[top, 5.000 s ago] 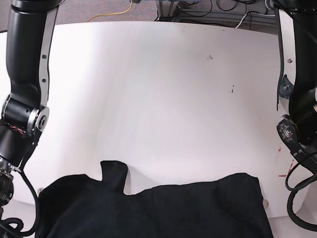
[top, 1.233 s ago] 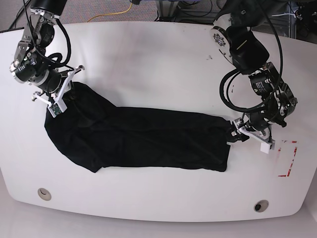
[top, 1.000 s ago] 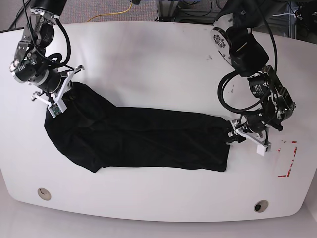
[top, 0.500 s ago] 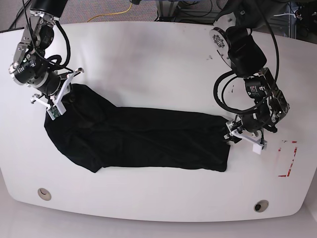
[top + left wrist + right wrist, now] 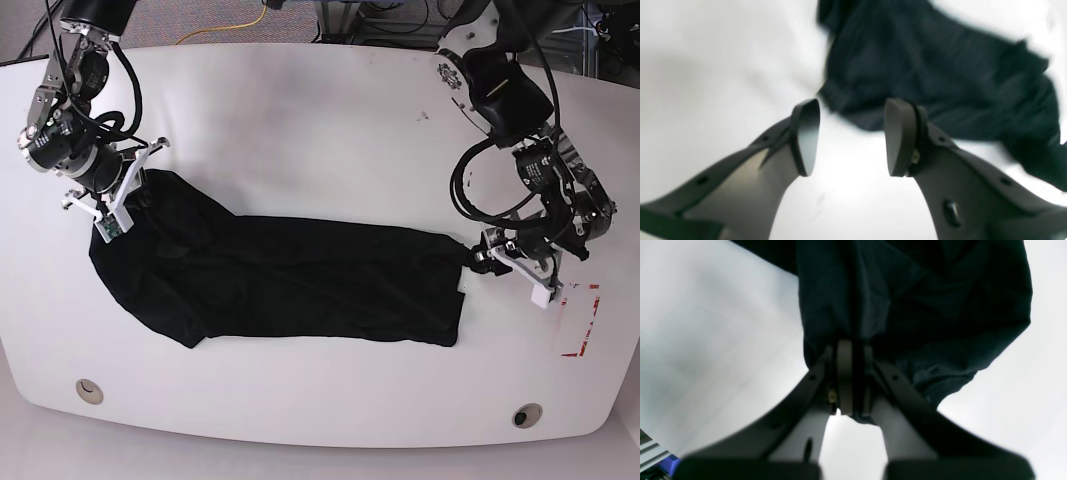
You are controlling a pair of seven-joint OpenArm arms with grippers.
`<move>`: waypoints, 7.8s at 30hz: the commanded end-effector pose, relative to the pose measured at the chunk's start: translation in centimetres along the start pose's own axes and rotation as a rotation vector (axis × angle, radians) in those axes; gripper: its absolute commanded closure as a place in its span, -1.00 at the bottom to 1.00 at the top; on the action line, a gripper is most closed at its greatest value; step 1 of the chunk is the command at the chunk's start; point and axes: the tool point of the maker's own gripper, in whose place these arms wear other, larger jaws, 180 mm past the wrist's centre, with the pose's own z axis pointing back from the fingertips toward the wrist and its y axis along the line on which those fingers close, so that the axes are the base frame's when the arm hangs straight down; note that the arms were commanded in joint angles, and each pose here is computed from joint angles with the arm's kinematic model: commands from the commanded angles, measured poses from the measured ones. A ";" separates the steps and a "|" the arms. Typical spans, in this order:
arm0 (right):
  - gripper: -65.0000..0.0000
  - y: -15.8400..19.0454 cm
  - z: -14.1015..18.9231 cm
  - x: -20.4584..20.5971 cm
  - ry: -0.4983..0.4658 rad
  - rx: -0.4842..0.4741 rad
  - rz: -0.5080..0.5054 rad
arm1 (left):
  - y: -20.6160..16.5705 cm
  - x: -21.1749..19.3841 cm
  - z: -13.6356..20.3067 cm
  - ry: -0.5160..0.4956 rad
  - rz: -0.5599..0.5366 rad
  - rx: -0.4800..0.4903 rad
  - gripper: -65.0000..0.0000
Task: Layout the t-shirt on the table in an organized manner, then fold the t-shirt properly
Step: 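Adjust the left gripper's grasp on the shirt's end, then lift the shirt with both grippers and stretch it between them, then drag the stretched shirt back across the table and lay it flat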
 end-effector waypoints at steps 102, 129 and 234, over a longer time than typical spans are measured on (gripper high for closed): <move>0.99 -0.5 0.6 1.3 -0.043 -0.012 0.019 | -3.4 0.7 -6.6 -0.049 0.171 -0.227 1.00; 0.99 -5.8 3.5 9.9 -0.208 -0.164 0.052 | -5.0 11.0 4.1 -0.306 -0.267 -0.214 1.00; 0.99 -0.6 1.4 -0.1 0.028 -0.069 -0.016 | 2.6 -0.9 10.0 -0.145 -0.331 -0.185 1.00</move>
